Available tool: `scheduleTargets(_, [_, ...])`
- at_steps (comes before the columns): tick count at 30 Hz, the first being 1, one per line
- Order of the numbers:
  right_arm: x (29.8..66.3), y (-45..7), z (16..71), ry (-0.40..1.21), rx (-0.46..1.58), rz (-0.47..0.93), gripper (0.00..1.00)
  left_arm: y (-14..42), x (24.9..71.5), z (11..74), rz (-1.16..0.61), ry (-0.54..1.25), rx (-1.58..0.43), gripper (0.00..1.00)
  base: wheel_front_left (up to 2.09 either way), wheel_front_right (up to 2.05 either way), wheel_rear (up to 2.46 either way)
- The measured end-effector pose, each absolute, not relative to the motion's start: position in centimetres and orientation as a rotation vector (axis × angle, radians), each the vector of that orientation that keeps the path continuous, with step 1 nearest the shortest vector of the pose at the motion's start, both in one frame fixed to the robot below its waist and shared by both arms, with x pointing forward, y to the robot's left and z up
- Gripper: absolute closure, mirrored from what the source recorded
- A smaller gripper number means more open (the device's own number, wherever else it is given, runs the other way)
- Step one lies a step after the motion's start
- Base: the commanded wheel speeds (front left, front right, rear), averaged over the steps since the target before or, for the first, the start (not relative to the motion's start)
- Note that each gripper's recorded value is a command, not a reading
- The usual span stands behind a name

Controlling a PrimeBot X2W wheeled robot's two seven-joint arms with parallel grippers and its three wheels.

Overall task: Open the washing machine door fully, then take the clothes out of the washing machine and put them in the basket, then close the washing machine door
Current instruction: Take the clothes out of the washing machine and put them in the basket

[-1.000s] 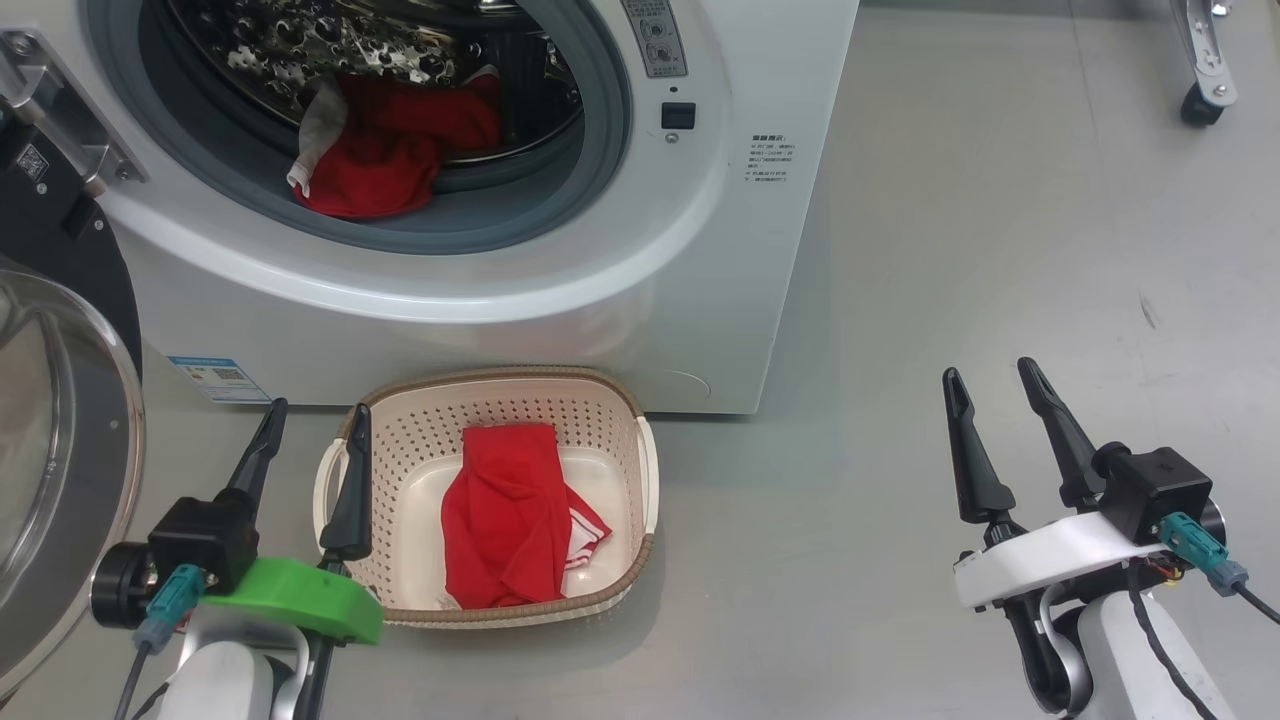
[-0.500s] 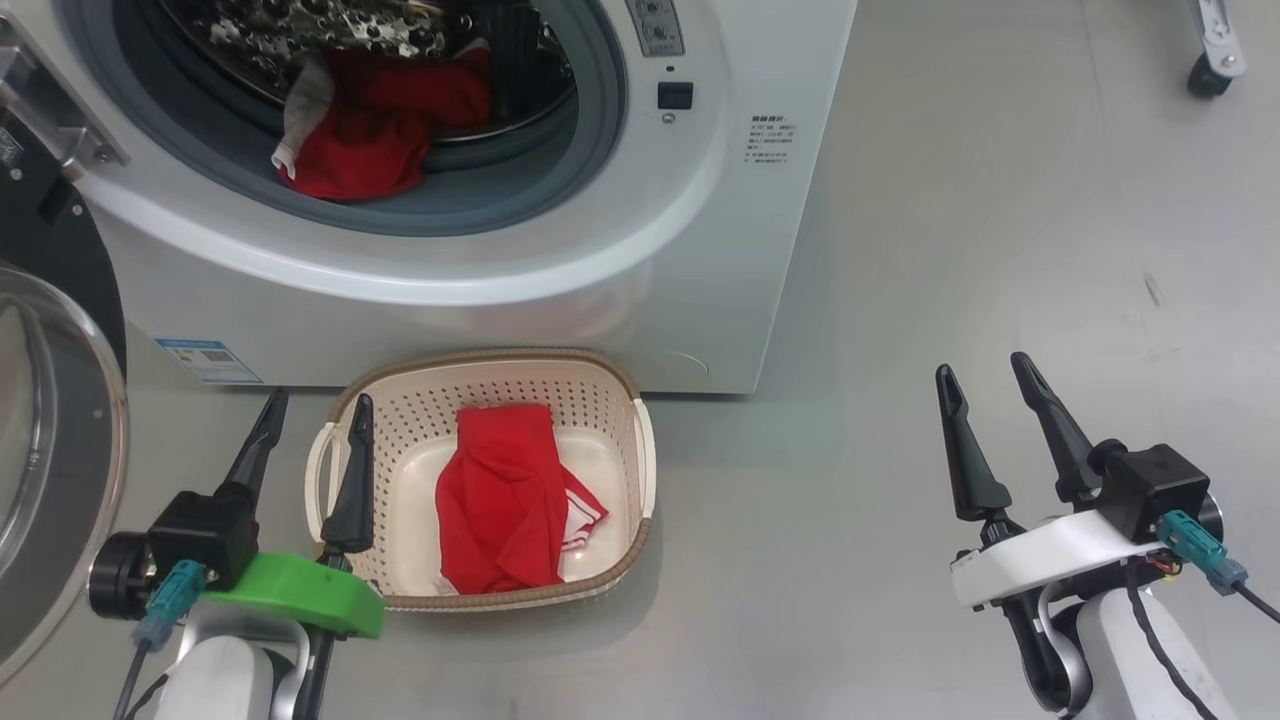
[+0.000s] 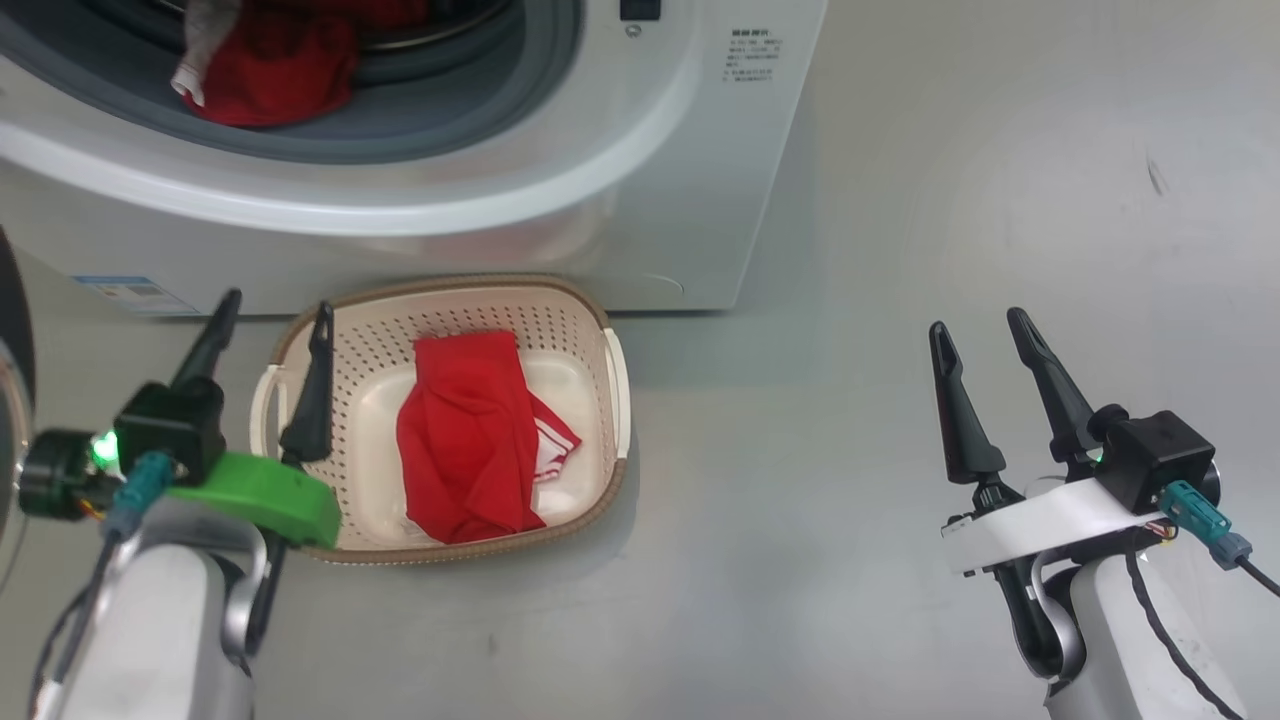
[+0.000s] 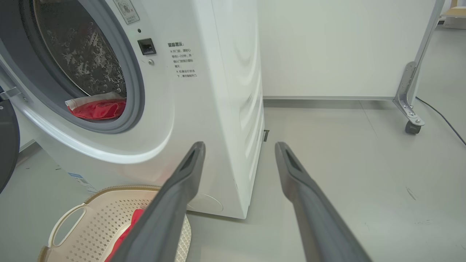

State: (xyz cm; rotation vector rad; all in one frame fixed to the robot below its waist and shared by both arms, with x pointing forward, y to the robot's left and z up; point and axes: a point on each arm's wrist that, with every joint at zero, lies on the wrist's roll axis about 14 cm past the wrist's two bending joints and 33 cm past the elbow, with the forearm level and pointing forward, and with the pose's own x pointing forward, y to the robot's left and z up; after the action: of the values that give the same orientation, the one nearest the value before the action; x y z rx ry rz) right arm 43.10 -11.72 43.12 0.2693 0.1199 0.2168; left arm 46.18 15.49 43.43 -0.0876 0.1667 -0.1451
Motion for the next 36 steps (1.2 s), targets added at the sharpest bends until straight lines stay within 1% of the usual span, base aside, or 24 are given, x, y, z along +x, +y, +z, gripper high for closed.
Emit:
scheduleTargets(7, [44.1,-12.9,41.7,0.141,0.271,0.174,0.0,15.8,50.8,42.7,-0.146,0.196,-0.047,0.0,0.0,0.0,0.0])
scheduleTargets(12, [44.1,-14.3,40.2,0.176,0.262,0.134,0.0,15.8,54.7,42.5,-0.152,0.22,-0.009,0.0,0.0,0.0,0.0])
scheduleTargets(14, [44.3,-14.6,39.8,0.18,0.26,0.123,0.0,16.2,56.2,42.4,-0.15,0.231,0.03,0.0,0.0,0.0,0.0])
scheduleTargets(15, [44.3,-14.6,39.8,0.18,0.26,0.123,0.0,16.2,56.2,42.4,-0.15,0.231,0.03,0.0,0.0,0.0,0.0])
scheduleTargets(16, [44.6,-15.0,39.6,0.182,0.261,0.111,0.0,16.7,57.7,42.3,-0.14,0.235,0.061,0.0,0.0,0.0,0.0])
scheduleTargets(20, [44.7,-15.8,38.8,0.199,0.254,0.088,0.0,17.1,60.2,41.3,-0.141,0.277,0.123,0.0,0.0,0.0,0.0])
scheduleTargets(28, [44.6,-17.6,37.6,0.225,0.236,0.036,0.0,16.5,62.7,37.7,-0.159,0.387,0.195,0.0,0.0,0.0,0.0])
scheduleTargets(36, [44.5,-18.6,36.6,0.25,0.23,0.003,0.0,14.9,64.6,35.8,-0.19,0.433,0.232,0.0,0.0,0.0,0.0])
